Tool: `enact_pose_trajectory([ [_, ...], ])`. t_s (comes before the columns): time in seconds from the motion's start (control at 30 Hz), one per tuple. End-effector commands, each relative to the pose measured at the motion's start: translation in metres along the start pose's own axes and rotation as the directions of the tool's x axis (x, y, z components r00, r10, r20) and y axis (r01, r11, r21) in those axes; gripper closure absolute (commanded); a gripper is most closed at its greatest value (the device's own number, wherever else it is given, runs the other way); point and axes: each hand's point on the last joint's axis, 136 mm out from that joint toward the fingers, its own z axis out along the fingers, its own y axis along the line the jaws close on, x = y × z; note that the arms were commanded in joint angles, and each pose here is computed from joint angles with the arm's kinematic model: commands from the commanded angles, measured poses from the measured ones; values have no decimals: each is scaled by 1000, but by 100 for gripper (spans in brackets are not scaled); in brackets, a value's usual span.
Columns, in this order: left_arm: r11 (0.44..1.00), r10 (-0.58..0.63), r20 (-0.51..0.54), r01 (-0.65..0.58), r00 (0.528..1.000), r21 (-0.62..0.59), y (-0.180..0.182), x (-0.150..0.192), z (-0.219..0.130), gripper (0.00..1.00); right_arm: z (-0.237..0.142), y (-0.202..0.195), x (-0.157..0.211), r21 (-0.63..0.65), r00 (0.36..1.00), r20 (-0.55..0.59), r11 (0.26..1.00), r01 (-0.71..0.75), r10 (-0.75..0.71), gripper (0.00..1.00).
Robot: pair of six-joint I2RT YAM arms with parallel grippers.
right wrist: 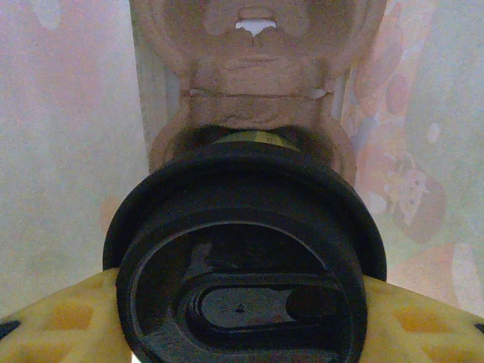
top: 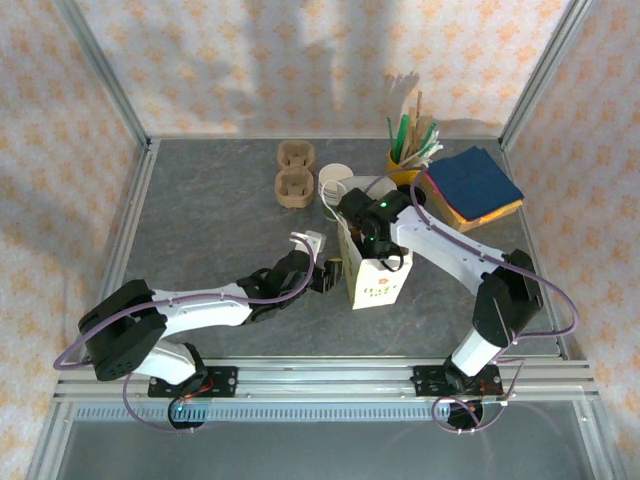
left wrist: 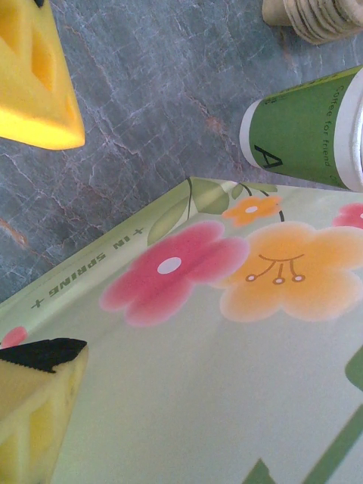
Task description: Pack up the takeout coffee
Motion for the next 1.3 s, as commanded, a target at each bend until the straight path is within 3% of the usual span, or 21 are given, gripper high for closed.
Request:
enact_pose_trajectory([
  [0.0, 1000, 8, 20, -7, 1000, -18, 1, -6, -5, 31, 20, 2, 10, 0, 996, -82, 1000, 26, -26, 63],
  [0.7, 1000, 7, 19, -6, 1000, -24, 4, -3, -5, 31, 9, 6, 3, -12, 998, -53, 1000, 15, -16, 60],
  [0.87, 1000, 4, 15, -3, 1000, -23, 4, 0, -6, 31, 2, 5, 1, -10, 999, -37, 1000, 4, -4, 55],
  [1.03, 1000, 3, 20, -2, 1000, -22, 4, -2, -6, 31, -6, 6, -2, -20, 1000, -21, 1000, 0, 0, 42],
  [1.27, 1000, 1, 18, -1, 1000, -24, 5, -1, -6, 31, -7, 6, -1, -19, 1000, -20, 1000, 3, -3, 35],
])
